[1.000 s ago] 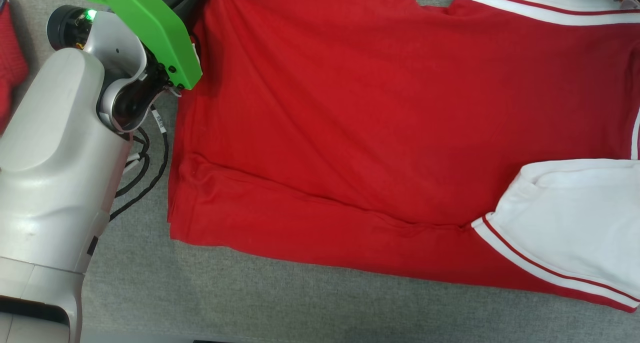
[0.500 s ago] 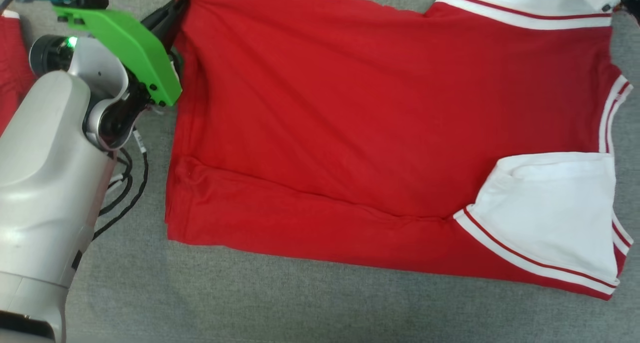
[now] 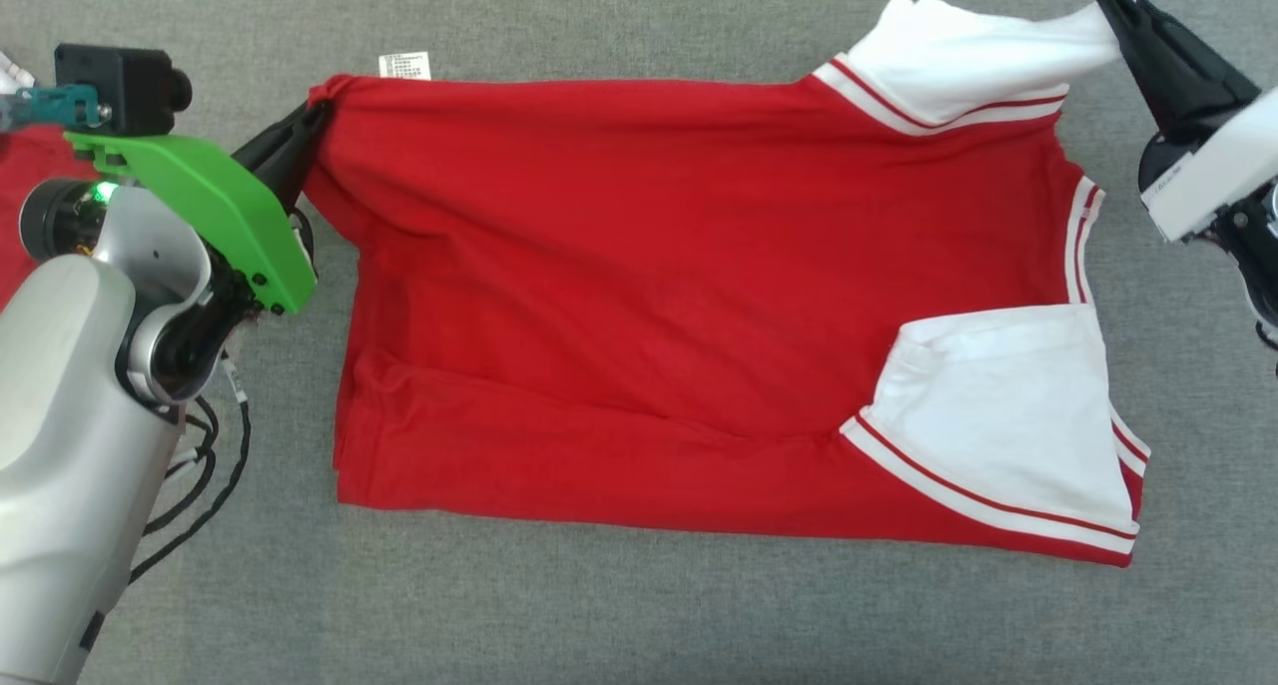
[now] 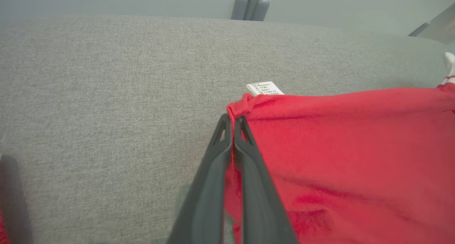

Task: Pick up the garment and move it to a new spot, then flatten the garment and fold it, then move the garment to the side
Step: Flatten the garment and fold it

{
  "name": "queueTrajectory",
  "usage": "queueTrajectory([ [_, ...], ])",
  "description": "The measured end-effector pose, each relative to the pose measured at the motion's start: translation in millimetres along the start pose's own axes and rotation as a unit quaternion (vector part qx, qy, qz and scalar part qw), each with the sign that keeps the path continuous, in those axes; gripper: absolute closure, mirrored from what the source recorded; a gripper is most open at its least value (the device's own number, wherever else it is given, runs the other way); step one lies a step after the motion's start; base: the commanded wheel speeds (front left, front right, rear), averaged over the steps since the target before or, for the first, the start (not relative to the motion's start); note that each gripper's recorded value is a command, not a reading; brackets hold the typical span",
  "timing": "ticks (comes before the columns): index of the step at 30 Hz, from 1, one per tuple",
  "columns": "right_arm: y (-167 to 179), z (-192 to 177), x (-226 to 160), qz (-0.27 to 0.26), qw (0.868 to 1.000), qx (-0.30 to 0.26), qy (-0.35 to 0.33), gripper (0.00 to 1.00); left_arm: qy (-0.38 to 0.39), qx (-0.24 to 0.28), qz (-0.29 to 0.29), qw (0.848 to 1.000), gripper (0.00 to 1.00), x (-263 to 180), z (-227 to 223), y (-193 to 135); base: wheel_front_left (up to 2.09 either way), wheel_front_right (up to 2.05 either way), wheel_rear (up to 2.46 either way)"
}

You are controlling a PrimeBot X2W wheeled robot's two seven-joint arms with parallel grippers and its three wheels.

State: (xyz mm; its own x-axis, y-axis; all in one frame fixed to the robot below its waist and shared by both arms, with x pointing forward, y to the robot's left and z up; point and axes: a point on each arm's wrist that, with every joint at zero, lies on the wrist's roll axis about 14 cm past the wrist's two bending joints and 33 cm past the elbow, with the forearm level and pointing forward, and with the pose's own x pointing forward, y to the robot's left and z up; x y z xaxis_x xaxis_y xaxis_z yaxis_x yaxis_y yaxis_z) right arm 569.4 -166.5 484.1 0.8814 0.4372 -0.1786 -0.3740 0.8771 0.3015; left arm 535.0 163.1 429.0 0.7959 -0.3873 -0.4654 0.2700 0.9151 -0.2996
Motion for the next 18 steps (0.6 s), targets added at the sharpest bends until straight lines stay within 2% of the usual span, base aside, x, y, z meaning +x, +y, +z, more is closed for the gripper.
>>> queueTrajectory([
  [8,5,-6,-58,-0.012,0.999,0.048,-0.022,1.0,-0.024,-0.002,-0.014,1.0,1.0,-33,2,-21,0.0,0.0,0.0],
  [18,14,-54,-119,-0.048,0.991,0.126,-0.01,1.0,-0.06,-0.053,-0.01,0.997,1.0,-74,-28,-41,0.0,0.0,0.0],
])
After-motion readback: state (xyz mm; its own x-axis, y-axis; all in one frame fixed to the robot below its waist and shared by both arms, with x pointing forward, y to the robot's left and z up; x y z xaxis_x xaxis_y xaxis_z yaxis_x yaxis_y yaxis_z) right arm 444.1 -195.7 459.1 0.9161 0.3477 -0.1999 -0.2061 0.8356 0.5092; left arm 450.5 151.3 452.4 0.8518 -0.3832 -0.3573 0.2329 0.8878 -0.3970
